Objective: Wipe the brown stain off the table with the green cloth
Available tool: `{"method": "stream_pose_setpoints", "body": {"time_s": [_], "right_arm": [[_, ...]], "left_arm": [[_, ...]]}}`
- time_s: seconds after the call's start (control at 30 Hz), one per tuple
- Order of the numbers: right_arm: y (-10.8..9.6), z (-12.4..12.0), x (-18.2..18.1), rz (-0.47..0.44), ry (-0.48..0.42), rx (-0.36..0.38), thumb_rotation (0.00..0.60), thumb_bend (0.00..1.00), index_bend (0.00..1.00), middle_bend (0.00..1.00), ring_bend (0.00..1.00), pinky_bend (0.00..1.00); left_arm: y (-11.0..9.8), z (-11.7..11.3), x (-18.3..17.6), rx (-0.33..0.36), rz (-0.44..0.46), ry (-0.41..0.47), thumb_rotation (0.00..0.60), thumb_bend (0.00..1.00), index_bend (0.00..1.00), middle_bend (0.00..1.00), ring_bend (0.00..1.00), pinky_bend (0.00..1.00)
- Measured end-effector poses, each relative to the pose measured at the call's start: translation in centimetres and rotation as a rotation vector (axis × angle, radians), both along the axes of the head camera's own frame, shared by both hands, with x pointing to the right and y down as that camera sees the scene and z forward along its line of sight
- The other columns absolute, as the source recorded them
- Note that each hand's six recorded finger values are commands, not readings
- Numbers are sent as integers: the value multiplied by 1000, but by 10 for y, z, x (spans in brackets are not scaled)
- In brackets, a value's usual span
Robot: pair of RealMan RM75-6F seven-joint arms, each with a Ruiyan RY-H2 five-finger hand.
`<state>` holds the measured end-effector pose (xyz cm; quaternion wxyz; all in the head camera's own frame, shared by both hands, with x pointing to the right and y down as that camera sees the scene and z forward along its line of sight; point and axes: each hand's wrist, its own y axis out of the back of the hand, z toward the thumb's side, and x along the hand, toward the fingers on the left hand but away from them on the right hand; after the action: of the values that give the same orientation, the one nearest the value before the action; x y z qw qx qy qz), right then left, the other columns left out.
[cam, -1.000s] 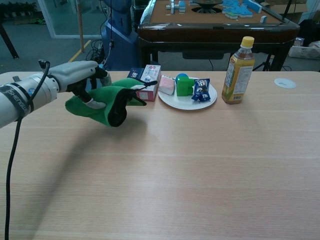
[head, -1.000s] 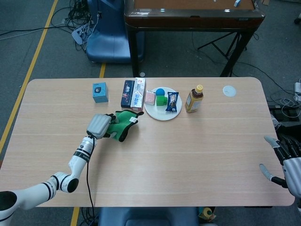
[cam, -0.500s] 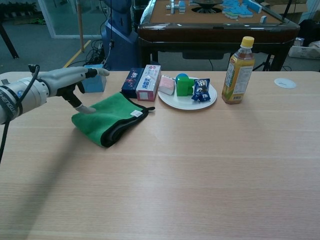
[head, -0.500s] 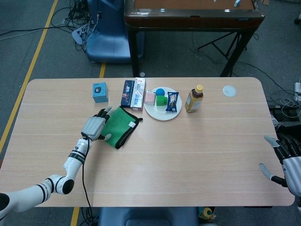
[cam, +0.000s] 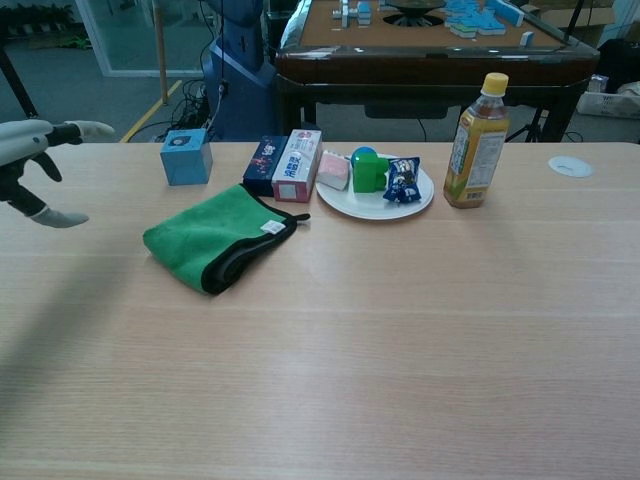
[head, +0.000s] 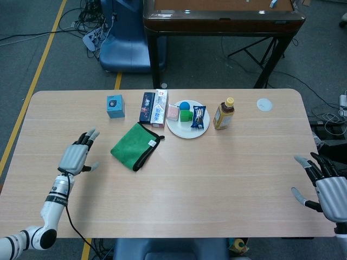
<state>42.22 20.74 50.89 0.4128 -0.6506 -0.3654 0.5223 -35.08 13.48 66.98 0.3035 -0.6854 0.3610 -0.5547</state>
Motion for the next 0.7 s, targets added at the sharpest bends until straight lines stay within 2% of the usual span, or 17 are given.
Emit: {"method": "stream_pose_setpoints", "body": {"time_s": [0.17,0.4,0.63,0.7], "right_arm": [[1,10,-9,-42,-19,-36,600,368,149,242,100,105],[0,24,-21,-93,-52,-72,600,368,149,242,100,105],[1,35,-35,-138,-88,-92,600,368,149,242,100,105],[1,38,-39,-147,-104,-95,600,336,149,242,100,105]], "left_arm": [[23,-26,-32,48,-65,-58,600,224,0,0,58,253],[67,-67,-75,109,-163,-132,600,223,1,0,58,253],[103,-97,-92,152,-204,-176,600,223,1,0,58,249],[111,-104,-94,166,-208,-182,600,223,1,0,58,247]]}}
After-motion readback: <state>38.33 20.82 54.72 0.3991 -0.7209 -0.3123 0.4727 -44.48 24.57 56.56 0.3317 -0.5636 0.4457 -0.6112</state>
